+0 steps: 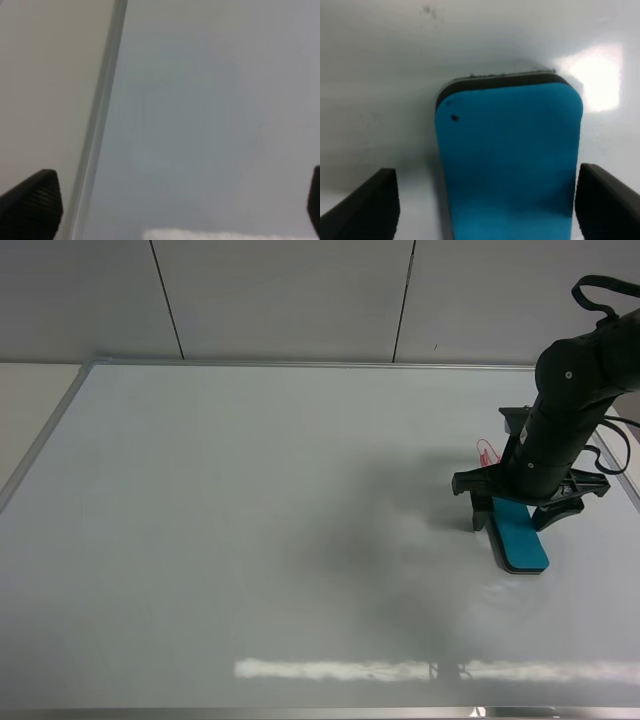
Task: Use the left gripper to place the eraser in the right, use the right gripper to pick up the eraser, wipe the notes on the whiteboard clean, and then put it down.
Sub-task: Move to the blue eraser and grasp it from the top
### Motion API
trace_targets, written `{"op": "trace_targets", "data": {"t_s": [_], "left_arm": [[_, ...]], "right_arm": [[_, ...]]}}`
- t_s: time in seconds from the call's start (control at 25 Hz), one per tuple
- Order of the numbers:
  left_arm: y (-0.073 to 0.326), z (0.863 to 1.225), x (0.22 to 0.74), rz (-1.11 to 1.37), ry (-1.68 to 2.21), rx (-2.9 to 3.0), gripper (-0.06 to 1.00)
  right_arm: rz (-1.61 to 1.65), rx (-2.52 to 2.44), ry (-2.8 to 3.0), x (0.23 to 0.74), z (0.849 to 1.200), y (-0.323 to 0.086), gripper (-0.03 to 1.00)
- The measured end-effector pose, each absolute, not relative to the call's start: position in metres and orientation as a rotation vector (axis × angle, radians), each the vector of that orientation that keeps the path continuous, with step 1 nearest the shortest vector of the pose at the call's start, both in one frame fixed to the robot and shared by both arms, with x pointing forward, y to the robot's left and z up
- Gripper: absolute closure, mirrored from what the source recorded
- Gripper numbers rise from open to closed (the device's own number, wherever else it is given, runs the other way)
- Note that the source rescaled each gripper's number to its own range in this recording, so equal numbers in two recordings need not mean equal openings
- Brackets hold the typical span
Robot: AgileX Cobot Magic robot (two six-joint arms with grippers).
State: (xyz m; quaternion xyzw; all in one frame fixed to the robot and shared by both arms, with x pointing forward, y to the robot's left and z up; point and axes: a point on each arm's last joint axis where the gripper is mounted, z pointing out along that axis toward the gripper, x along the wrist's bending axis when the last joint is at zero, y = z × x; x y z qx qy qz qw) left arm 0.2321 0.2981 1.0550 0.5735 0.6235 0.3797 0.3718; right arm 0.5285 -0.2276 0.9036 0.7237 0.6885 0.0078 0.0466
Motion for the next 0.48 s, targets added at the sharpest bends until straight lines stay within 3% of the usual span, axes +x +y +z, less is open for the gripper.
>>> {"op": "trace_targets", "data": {"t_s": [0.48], "left_arm": [[0.2981, 1.055, 0.2321, 0.973, 1.598, 1.47, -0.06]], "right_arm": [[0.011, 2.244, 2.07, 0.5275, 0.9036, -0.2276, 0.54]]}}
